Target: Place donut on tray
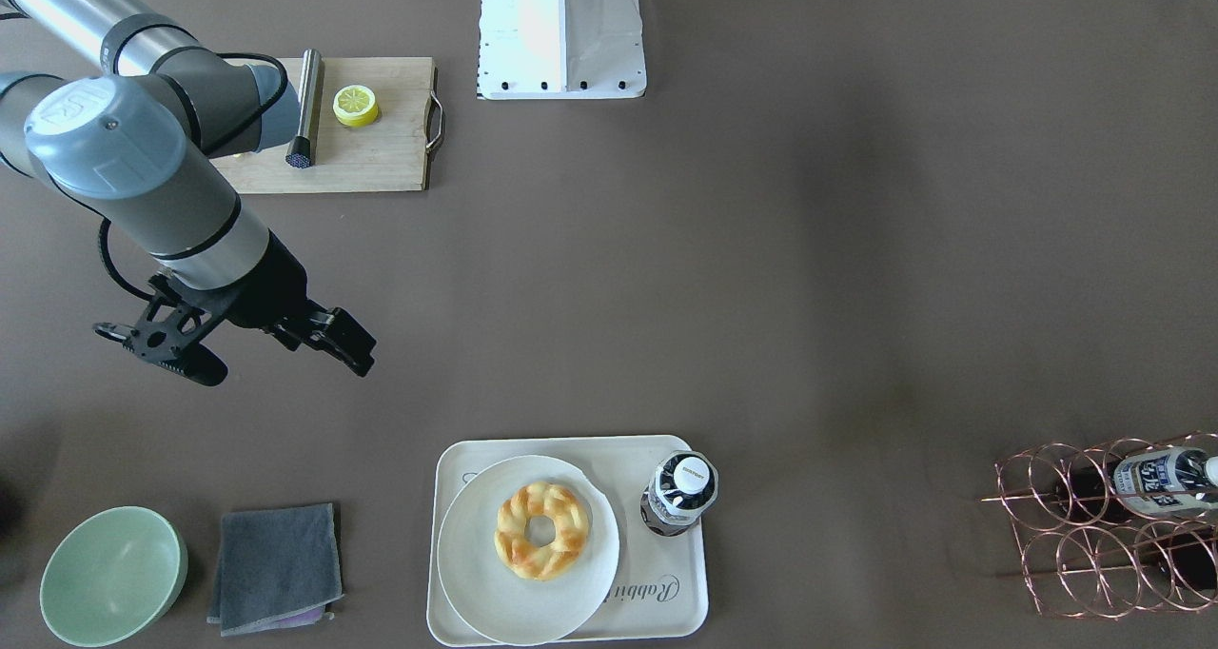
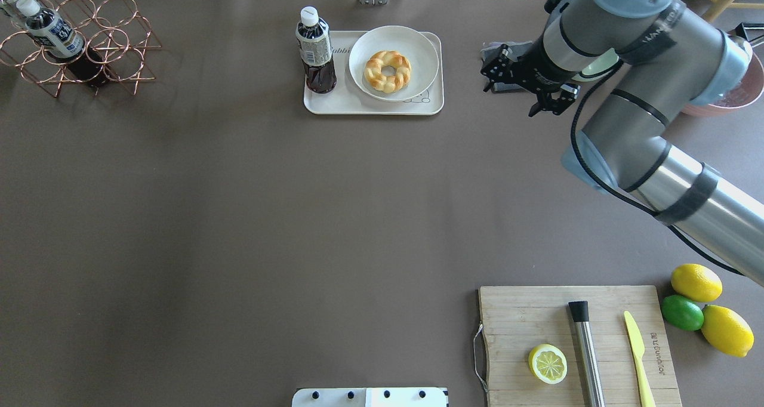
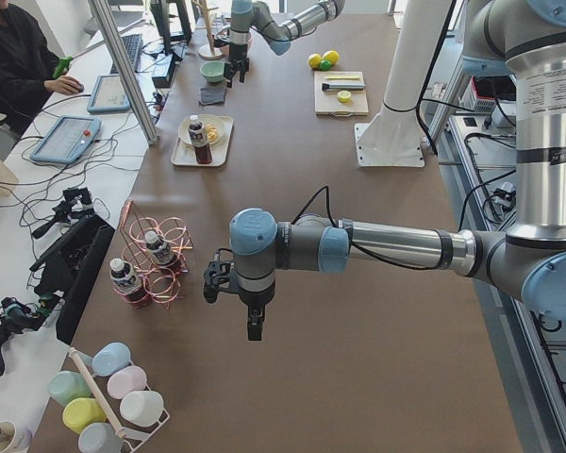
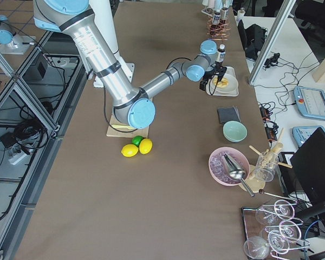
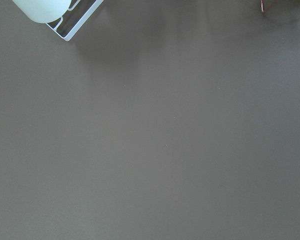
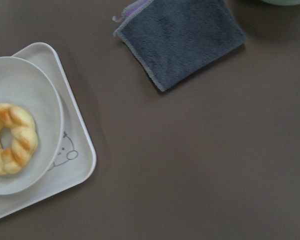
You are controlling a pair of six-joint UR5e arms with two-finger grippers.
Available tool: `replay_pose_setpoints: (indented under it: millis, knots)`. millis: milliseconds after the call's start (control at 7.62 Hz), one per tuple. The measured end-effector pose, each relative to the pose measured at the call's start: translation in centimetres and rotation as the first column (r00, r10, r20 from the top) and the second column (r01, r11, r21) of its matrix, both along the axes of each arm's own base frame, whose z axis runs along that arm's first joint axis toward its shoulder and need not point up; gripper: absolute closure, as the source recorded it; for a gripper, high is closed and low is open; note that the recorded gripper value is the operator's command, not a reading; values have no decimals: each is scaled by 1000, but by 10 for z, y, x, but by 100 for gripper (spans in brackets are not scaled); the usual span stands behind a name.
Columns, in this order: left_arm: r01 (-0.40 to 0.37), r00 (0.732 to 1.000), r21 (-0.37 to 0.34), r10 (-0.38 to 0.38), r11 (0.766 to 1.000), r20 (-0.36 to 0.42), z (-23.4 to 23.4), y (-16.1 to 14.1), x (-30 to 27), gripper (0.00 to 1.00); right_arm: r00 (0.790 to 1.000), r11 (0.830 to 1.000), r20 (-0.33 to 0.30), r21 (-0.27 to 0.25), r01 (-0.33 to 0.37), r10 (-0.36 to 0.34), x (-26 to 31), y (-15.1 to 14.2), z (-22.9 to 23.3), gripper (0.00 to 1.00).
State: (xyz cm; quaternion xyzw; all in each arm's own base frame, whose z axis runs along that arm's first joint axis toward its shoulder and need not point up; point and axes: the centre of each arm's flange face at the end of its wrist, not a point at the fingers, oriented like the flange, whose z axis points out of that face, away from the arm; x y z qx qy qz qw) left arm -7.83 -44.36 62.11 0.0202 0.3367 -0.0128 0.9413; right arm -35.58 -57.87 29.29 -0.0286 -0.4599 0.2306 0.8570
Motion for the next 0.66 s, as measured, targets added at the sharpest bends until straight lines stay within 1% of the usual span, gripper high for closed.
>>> replay_pose_setpoints:
  millis: [263, 394, 525, 657]
  knots:
    - [2, 1000, -1, -2, 1000, 0, 0, 2, -1, 2, 994, 997, -89, 40, 64, -61, 64, 53, 46, 0]
    - [3, 1000, -2, -3, 1000, 0, 1, 2, -2, 2, 986, 992, -138, 64, 106, -96, 98, 75, 79, 0]
    - [3, 1000, -2, -3, 1000, 0, 1, 2, -2, 2, 973, 984, -190, 87, 153, -134, 129, 89, 112, 0]
    - [3, 1000, -2, -3, 1000, -1, 1, 2, -2, 2, 952, 970, -245, 112, 216, -184, 159, 100, 147, 0]
